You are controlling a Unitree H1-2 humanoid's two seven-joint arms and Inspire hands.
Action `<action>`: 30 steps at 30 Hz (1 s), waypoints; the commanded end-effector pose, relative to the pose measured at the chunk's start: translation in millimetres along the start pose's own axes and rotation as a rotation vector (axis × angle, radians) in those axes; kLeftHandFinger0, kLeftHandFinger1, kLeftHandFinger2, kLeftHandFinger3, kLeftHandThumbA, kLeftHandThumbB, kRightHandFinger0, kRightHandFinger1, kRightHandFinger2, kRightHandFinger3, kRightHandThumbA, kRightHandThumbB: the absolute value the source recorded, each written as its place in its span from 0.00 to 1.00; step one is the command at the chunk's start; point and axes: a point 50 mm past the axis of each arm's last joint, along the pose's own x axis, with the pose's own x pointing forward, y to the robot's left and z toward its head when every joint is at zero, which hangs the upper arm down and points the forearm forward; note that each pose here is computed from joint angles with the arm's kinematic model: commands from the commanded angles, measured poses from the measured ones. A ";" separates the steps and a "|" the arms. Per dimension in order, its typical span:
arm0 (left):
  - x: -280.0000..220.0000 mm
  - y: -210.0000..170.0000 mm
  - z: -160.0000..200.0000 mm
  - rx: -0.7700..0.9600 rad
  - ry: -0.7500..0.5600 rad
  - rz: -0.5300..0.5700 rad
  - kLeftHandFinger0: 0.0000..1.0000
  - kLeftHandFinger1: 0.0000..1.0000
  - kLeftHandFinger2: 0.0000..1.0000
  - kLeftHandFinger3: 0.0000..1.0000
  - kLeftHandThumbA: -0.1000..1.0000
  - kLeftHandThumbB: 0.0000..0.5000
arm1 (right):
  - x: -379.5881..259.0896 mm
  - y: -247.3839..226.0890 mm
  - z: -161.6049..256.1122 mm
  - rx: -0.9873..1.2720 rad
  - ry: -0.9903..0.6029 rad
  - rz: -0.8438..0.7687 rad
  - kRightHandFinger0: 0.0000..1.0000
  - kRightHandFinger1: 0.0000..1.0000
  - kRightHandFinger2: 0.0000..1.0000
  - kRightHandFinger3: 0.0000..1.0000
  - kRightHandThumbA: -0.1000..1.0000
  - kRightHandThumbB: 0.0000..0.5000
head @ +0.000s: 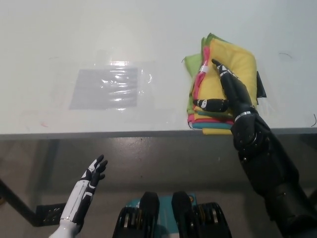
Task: A stack of folded microfibre clothes with a single fold is kept infront of the robot. the robot uses its right hand to grab one end of the clothes and pulla it away from the other end to unfold
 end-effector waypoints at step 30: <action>23.7 4.6 19.9 0.037 -0.098 -0.023 1.00 1.00 1.00 1.00 1.00 0.51 | 15.2 -34.3 -10.5 0.100 0.001 -0.293 0.05 0.47 0.81 0.88 0.00 0.38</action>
